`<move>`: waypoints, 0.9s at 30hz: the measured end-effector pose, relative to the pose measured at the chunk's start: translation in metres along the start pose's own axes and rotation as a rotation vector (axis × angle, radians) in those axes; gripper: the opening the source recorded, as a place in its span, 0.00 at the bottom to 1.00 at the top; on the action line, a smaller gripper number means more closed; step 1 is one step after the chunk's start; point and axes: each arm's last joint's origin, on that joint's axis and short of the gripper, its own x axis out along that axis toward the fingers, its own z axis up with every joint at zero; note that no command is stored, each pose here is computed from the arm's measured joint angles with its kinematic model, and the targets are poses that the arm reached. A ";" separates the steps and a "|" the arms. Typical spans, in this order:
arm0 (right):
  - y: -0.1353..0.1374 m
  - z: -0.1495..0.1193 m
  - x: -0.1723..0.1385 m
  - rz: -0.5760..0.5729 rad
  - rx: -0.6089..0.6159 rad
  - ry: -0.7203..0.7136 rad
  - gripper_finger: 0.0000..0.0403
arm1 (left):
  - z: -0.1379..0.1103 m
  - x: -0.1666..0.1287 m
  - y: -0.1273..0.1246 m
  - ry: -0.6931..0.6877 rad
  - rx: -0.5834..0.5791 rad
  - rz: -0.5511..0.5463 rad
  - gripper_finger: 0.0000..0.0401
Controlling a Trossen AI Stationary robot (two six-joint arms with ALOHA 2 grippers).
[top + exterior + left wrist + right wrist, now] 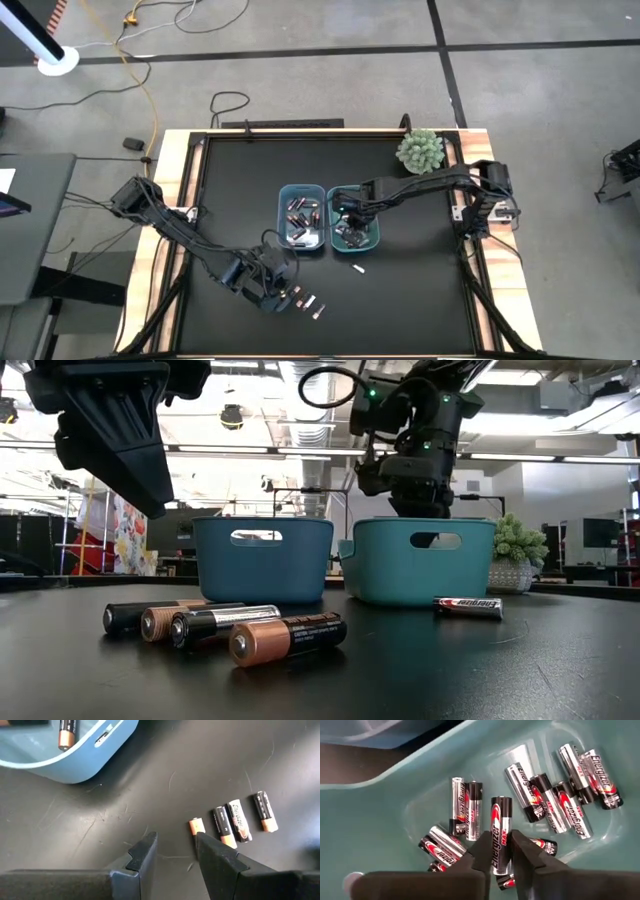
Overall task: Sort batteries
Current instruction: Put the white battery into the green bin, then put the black battery into the blue bin
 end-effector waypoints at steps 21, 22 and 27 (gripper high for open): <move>0.008 0.007 -0.066 0.063 0.071 -0.140 0.44 | -0.001 0.000 0.000 0.024 0.108 -0.012 0.33; 0.008 0.003 -0.074 0.070 0.060 -0.160 0.44 | -0.001 0.000 0.000 0.024 0.108 -0.013 0.33; 0.018 -0.036 -0.128 0.128 -0.011 -0.320 0.40 | -0.001 0.000 -0.001 0.021 0.173 -0.019 0.33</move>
